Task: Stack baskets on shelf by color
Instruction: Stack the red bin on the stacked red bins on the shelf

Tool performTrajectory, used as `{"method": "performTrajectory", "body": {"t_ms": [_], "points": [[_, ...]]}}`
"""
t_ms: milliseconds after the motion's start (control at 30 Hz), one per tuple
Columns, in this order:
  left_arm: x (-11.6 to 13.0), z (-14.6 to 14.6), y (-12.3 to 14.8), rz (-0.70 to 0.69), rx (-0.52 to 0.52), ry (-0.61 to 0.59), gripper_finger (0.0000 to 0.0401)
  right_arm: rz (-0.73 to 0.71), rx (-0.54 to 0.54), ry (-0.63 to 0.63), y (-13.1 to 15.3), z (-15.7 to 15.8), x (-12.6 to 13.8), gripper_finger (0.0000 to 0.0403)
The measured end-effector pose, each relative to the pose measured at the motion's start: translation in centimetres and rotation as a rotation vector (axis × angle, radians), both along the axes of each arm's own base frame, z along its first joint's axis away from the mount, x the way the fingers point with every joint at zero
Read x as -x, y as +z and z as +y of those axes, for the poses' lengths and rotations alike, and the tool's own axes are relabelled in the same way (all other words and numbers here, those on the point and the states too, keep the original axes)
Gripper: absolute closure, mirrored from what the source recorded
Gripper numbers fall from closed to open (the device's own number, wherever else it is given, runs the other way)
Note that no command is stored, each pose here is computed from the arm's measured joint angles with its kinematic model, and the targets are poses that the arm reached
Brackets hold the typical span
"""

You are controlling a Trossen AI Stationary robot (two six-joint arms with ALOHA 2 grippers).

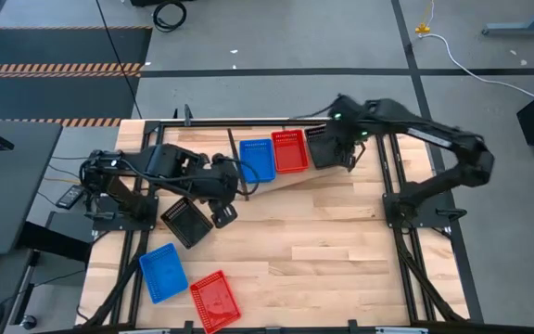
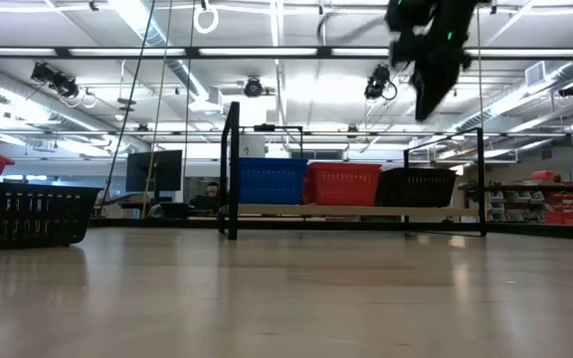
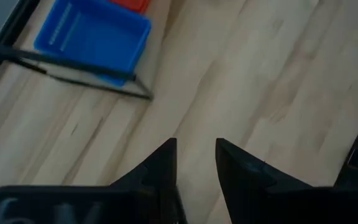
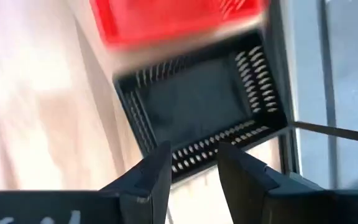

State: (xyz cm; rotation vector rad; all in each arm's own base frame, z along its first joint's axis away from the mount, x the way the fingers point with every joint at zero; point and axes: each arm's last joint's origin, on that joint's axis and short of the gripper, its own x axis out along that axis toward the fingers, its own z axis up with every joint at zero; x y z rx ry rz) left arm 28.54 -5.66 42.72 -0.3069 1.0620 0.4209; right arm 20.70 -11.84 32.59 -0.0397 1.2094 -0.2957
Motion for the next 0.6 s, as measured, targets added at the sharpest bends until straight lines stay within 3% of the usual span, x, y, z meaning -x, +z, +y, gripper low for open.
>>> {"method": "performTrajectory", "body": {"t_ms": [133,233,433,600], "points": [[-0.4,-0.2,-1.6,0.052,0.037,0.052,0.0285,-0.233,-0.137,-0.104,2.9,2.1,2.0,0.0269],[-0.5,-0.7,-3.8,0.143,0.063,0.062,0.0285,-0.328,-0.26,-0.171,4.1,3.6,3.4,0.0269],[-0.8,-2.3,-8.8,0.293,0.096,0.047,0.0285,-0.386,-0.42,-0.177,5.1,6.4,4.7,0.0269],[-1.5,-4.2,-12.1,0.285,0.236,-0.033,0.0285,-0.364,-0.55,-0.151,4.9,8.1,4.2,0.0269]]}}
